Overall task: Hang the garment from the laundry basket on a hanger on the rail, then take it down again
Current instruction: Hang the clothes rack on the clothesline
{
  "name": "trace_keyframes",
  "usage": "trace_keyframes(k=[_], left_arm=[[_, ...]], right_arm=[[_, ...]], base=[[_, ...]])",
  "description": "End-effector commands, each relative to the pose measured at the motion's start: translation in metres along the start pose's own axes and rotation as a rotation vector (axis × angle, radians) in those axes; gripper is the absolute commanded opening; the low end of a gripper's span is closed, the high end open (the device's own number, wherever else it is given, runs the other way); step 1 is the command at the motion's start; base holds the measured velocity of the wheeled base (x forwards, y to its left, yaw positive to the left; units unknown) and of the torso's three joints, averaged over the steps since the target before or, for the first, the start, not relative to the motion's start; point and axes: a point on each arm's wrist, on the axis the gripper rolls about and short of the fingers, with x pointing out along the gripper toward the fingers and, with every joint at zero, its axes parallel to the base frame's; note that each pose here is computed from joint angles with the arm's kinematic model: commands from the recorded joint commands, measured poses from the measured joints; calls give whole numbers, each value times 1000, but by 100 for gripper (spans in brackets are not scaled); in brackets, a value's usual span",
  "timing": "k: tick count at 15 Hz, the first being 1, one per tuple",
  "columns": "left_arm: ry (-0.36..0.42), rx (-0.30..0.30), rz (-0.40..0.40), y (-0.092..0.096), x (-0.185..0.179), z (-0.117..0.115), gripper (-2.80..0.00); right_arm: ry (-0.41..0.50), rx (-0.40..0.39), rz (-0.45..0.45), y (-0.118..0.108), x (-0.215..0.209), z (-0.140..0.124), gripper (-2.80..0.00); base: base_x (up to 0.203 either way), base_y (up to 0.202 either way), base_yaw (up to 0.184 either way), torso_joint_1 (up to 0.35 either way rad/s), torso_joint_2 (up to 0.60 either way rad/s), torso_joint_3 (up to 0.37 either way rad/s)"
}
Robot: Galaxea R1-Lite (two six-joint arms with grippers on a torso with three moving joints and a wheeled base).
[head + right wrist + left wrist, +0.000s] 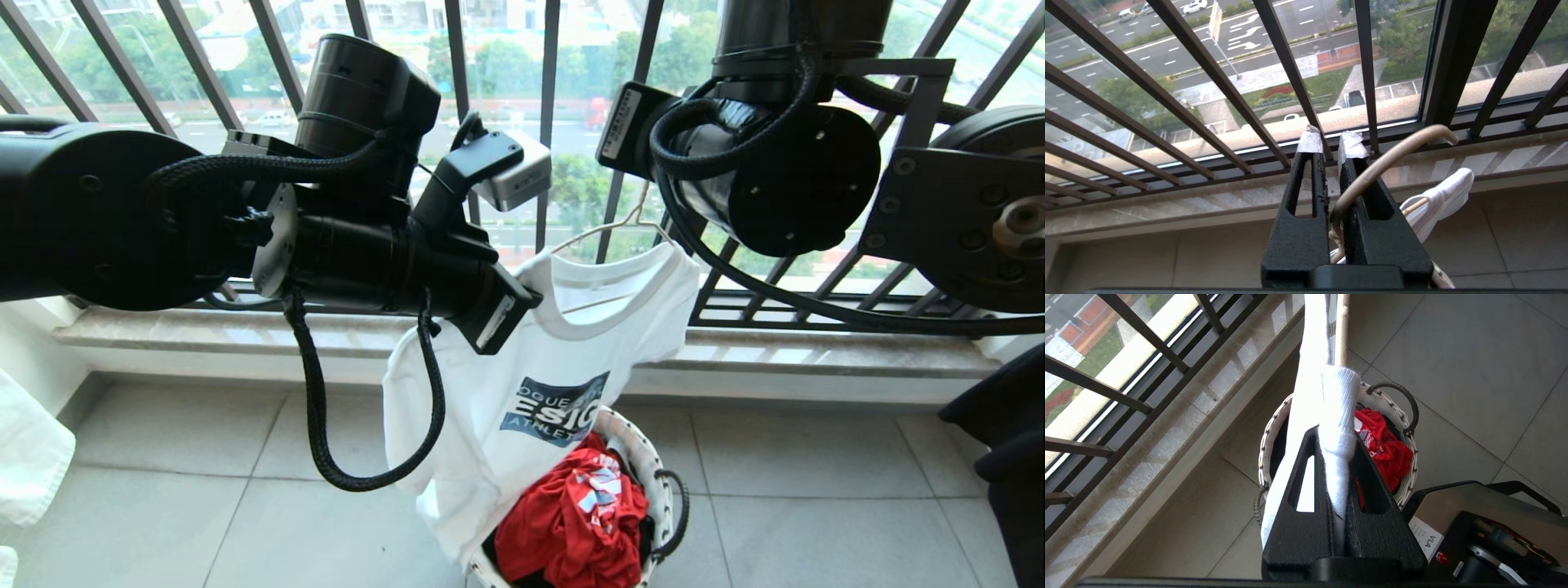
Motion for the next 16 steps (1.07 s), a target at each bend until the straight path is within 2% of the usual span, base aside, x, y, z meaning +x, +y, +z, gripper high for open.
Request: trace_keyframes(k=[1,8,9,12,14,16], left_arm=[[-31,4,13,1,-1,2,-280],[-55,-2,30,4,-5,4,-280],[-59,-10,37,6,-7,4,-280],[-64,-23,58,12,-13,4,-280],[-65,-27,66,14,-14,4,-280],[-69,-34,77,17,-18,4,-280]], right_arm=[[4,-6,-5,0,1,-3,0],[5,-8,-7,0,2,-3,0],[9,-21,-8,0,1,-4,0],[47,-149,2,-9,-5,-14,0],[52,-163,55,-16,-15,-5,0],[39,-163,66,-23,-25,7,0]], base=[[0,0,0,0,0,0],[0,0,0,0,0,0],[0,0,0,0,0,0],[0,0,0,0,0,0],[0,0,0,0,0,0],[0,0,0,0,0,0]])
